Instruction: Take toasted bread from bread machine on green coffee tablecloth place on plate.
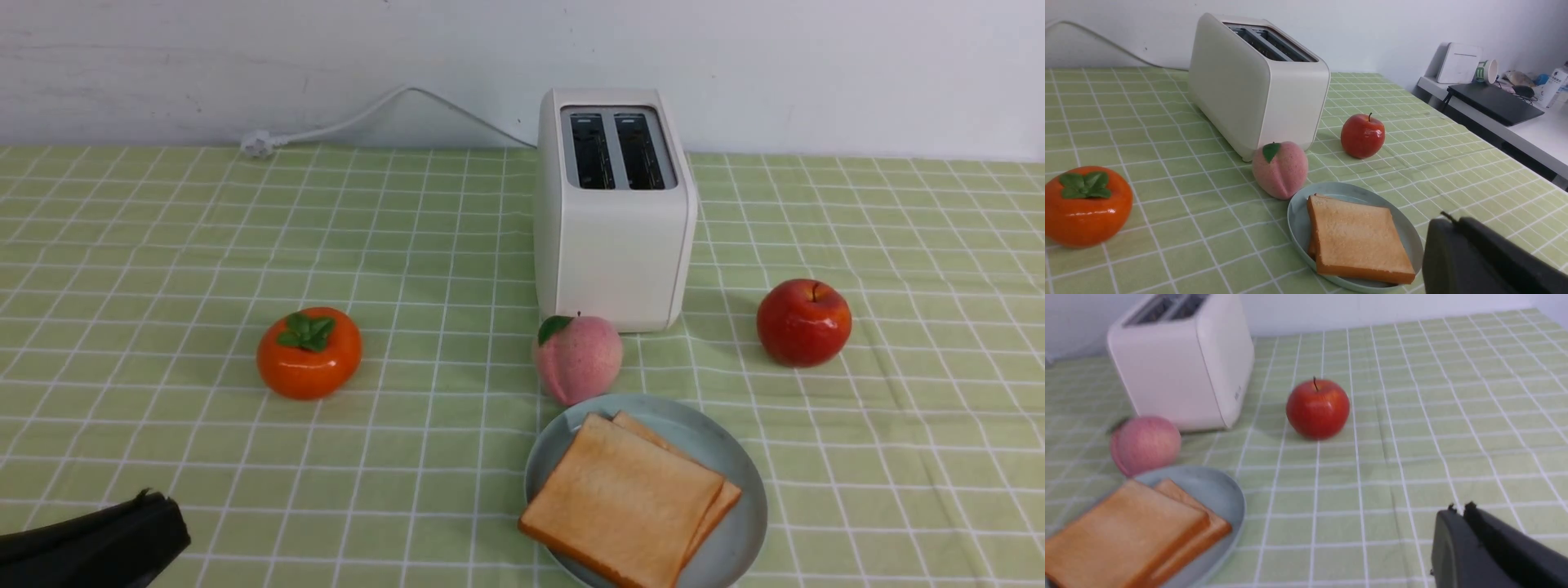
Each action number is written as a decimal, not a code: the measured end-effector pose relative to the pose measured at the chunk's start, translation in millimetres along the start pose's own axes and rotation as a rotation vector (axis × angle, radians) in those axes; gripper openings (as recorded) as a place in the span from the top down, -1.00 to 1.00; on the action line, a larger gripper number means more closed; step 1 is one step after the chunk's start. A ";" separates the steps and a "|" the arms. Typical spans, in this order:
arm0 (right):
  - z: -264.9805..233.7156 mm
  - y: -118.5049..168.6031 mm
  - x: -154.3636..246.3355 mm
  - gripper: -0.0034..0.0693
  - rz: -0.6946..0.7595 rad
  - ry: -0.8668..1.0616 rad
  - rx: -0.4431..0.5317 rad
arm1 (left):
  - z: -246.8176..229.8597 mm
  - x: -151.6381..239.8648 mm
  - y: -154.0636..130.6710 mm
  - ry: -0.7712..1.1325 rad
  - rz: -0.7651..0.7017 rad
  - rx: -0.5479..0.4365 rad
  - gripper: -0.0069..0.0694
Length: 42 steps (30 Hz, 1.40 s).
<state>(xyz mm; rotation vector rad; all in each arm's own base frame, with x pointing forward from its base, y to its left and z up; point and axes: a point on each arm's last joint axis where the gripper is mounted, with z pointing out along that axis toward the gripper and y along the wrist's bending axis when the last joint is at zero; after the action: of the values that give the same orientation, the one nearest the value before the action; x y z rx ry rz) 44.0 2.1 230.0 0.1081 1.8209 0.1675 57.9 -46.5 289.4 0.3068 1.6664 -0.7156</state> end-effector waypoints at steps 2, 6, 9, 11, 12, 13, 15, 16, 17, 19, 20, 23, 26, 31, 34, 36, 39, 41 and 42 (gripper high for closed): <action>7.7 -4.2 19.9 0.83 -0.021 0.018 0.011 | 0.0 0.1 -0.1 0.001 -0.002 0.001 0.85; 20.4 -9.9 48.9 0.87 -0.045 0.057 0.023 | -0.2 0.2 -0.1 0.001 -0.003 0.001 0.85; 21.8 -10.3 51.1 0.93 -0.052 0.048 0.021 | -0.6 0.6 -0.2 0.003 -0.003 0.002 0.85; 21.8 -10.3 51.1 0.95 -0.052 0.048 0.021 | -0.6 0.6 -0.2 0.003 -0.003 0.002 0.85; 21.8 -10.5 51.4 0.95 -0.055 0.051 0.023 | -0.6 0.6 -0.2 0.004 -0.003 0.003 0.85; 21.8 -10.7 51.5 0.95 -0.058 0.052 0.025 | -0.6 0.6 -0.2 0.004 -0.003 0.003 0.84; 21.8 -10.7 51.5 0.95 -0.059 0.052 0.025 | -0.6 0.6 -0.2 0.004 -0.003 0.003 0.84; 21.8 -10.7 51.5 0.95 -0.059 0.052 0.025 | -0.6 0.6 -0.2 0.004 -0.003 0.003 0.83; 21.8 -10.8 51.6 0.95 -0.061 0.053 0.026 | -0.6 0.6 -0.2 0.004 -0.003 0.003 0.83; 21.8 -10.8 51.6 0.95 -0.062 0.053 0.026 | -0.6 0.6 -0.2 0.004 -0.003 0.003 0.83; 21.8 -10.9 51.6 0.95 -0.063 0.053 0.027 | -0.6 0.7 -0.2 0.004 -0.003 0.003 0.83; 21.8 -10.9 51.6 0.95 -0.064 0.053 0.027 | -0.6 0.7 -0.2 0.004 -0.003 0.003 0.83; 21.8 -10.9 51.6 0.95 -0.064 0.053 0.027 | -0.6 0.7 -0.2 0.004 -0.003 0.003 0.83; 21.8 -10.9 51.6 0.94 -0.065 0.053 0.028 | -0.6 0.7 -0.2 0.004 -0.003 0.003 0.82; 21.8 -10.9 51.6 0.93 -0.065 0.053 0.028 | -0.6 0.7 -0.2 0.004 -0.003 0.003 0.81; 21.8 -10.9 51.6 0.93 -0.065 0.053 0.028 | -0.6 0.7 -0.2 0.004 -0.003 0.003 0.81; 21.8 -10.9 51.6 0.93 -0.065 0.053 0.028 | -0.6 0.7 -0.2 0.004 -0.003 0.003 0.81; 21.8 -10.9 51.6 0.92 -0.065 0.053 0.028 | -0.6 0.7 -0.2 0.004 -0.003 0.003 0.80; 21.8 -10.9 51.6 0.92 -0.066 0.053 0.028 | -0.6 0.7 -0.2 0.004 -0.003 0.003 0.80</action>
<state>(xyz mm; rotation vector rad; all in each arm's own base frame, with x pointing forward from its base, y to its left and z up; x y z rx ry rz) 52.1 0.9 173.5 0.0637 1.8776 0.0999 57.2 -46.5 288.8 0.3083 1.6705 -0.7197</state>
